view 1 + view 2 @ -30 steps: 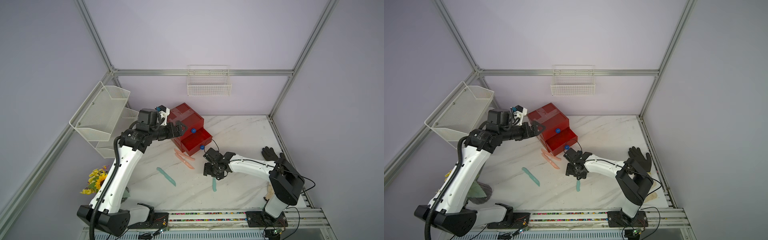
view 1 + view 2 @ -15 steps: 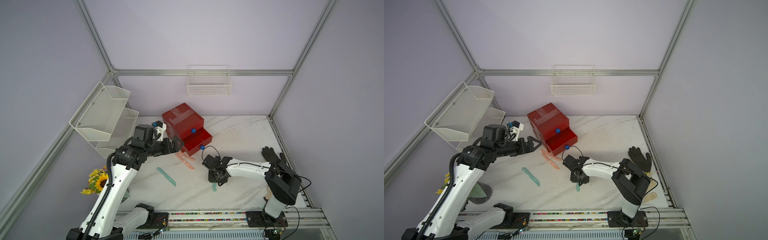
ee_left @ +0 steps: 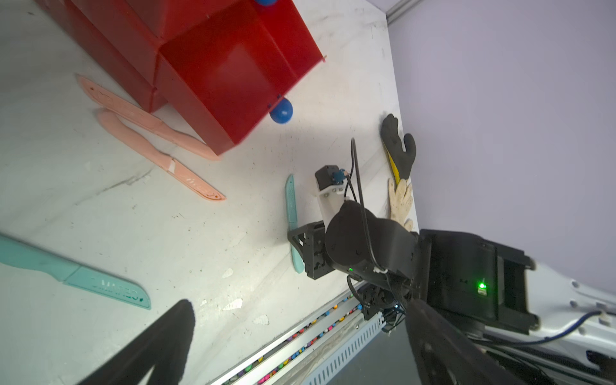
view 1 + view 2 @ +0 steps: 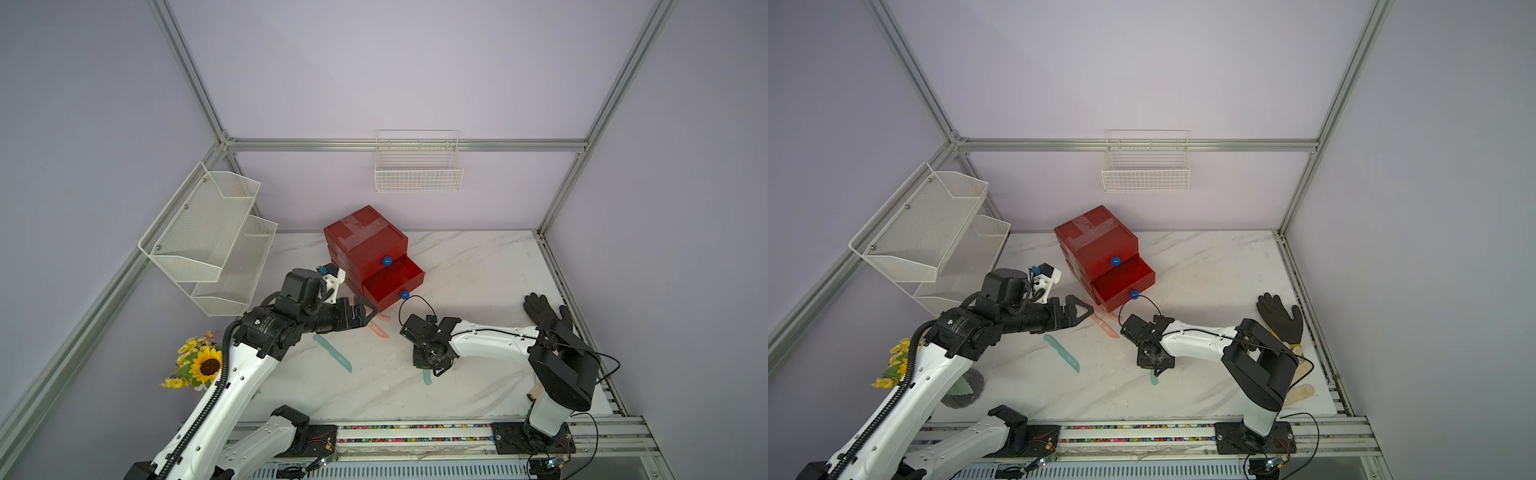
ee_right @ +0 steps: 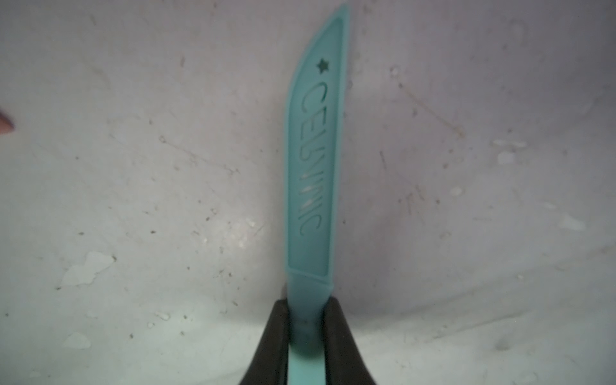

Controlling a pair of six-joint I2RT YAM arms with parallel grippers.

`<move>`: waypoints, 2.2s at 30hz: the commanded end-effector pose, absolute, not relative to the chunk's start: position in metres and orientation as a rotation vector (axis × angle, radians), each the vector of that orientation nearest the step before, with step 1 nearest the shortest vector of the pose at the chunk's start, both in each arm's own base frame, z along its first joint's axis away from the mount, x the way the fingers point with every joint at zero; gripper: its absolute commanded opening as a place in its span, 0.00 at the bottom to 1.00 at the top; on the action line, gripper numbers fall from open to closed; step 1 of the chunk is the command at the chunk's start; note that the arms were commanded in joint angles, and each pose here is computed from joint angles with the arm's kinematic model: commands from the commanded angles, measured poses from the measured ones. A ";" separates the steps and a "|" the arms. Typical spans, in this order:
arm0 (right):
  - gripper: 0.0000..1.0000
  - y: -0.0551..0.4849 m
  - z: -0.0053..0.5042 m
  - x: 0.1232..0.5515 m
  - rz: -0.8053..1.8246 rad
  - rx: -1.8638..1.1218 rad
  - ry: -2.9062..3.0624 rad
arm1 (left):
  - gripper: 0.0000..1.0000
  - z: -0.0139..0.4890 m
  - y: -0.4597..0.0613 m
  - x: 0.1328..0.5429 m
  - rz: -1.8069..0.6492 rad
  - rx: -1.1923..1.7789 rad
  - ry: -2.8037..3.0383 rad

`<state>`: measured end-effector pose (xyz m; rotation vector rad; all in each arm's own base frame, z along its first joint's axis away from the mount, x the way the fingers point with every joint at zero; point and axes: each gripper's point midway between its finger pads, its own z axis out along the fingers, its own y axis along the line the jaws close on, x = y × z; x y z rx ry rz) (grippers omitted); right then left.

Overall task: Place the fruit knives into the drawer by color
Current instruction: Pick up the fruit knife from the center of the board, then place the fruit knife in the drawer.

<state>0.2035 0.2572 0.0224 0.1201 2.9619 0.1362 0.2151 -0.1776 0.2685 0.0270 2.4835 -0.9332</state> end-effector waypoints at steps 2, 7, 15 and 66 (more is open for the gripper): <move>0.06 0.239 0.030 0.191 0.085 0.087 2.972 | 1.00 0.276 -0.209 0.215 -0.967 0.105 2.430; 0.06 0.242 0.066 0.195 0.233 0.095 2.889 | 1.00 0.268 -0.233 0.220 -1.036 0.115 2.418; 0.06 0.266 0.147 0.229 0.568 0.222 2.758 | 1.00 0.320 -0.221 0.254 -0.938 0.101 2.267; 0.79 0.352 0.301 0.310 1.588 0.056 2.264 | 1.00 0.189 -0.089 0.188 -0.529 -0.616 2.672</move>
